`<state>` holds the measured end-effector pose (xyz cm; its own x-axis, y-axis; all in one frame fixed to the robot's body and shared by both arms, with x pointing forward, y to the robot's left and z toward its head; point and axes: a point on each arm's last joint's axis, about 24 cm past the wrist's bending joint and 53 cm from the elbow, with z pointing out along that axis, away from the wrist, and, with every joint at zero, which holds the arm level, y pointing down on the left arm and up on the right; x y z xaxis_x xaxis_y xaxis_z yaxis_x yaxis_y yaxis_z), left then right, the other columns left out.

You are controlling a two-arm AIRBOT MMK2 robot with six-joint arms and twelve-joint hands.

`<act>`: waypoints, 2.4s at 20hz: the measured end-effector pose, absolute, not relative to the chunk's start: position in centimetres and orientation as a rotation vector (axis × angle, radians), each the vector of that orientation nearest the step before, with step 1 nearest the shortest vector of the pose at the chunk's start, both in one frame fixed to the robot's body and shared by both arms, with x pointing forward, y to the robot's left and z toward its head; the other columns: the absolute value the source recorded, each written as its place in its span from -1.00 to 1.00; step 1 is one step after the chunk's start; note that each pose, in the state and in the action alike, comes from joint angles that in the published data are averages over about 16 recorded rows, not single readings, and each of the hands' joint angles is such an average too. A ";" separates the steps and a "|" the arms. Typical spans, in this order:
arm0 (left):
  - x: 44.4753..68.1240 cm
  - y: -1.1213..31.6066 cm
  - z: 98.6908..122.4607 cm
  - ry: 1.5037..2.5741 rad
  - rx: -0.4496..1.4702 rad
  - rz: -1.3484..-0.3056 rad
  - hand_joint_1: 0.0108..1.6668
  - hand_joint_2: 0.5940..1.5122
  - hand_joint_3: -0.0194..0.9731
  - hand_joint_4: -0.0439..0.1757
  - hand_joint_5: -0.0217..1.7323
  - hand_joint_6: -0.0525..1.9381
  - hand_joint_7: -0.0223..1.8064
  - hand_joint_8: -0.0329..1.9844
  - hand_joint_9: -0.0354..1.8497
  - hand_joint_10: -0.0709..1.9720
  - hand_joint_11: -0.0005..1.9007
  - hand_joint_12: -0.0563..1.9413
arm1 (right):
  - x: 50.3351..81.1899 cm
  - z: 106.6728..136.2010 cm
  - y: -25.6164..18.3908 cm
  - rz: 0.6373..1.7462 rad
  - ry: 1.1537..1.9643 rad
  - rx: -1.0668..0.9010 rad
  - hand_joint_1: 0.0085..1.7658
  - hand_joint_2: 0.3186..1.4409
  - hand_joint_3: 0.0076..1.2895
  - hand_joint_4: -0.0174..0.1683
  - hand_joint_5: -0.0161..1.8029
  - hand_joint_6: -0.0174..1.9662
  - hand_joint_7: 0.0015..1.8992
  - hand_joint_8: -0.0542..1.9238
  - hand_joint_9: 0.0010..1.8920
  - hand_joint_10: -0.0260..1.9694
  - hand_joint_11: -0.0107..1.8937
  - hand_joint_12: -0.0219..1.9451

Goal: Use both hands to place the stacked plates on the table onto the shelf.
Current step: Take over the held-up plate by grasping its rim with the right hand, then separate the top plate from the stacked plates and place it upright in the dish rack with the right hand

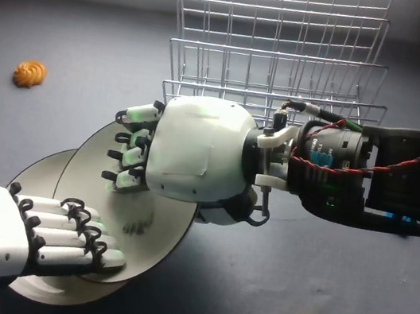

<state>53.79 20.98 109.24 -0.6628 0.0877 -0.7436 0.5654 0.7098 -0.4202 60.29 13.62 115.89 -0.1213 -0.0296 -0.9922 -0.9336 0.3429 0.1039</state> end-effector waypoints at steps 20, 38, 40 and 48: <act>61.2 27.6 115.3 2.013 0.329 -0.746 -0.98 0.07 -0.92 -0.57 -0.97 -0.94 -0.96 -0.97 -0.95 -0.92 -0.98 -0.93 | 58.4 119.7 13.4 1.075 1.413 -0.900 0.24 0.18 -0.99 -0.83 -0.08 -0.21 0.02 -0.24 0.32 -0.92 -0.01 0.03; 64.3 32.1 119.6 1.910 0.265 -0.675 -0.98 0.06 -0.92 -0.57 -0.95 -0.94 -0.96 -0.97 -0.94 -0.92 -0.98 -0.93 | 55.6 127.4 7.4 1.127 1.446 -0.692 0.33 0.19 -0.99 -0.64 0.11 -0.07 0.16 -0.13 0.38 -0.94 -0.04 0.01; 64.1 32.2 119.8 1.906 0.295 -0.673 -0.99 0.06 -0.92 -0.57 -0.95 -0.94 -0.96 -0.97 -0.94 -0.92 -0.98 -0.93 | 55.6 128.3 6.5 1.128 1.441 -0.664 0.34 0.19 -0.99 -0.64 0.12 -0.07 0.17 -0.13 0.39 -0.94 -0.03 0.01; 61.8 30.9 119.6 1.903 0.534 -0.714 -0.99 0.06 -0.92 -0.57 -0.95 -0.94 -0.95 -0.97 -0.94 -0.92 -0.98 -0.93 | 56.9 132.0 3.4 1.165 1.416 -0.507 0.34 0.19 -0.99 -0.65 0.13 -0.07 0.17 -0.14 0.40 -0.94 -0.04 0.03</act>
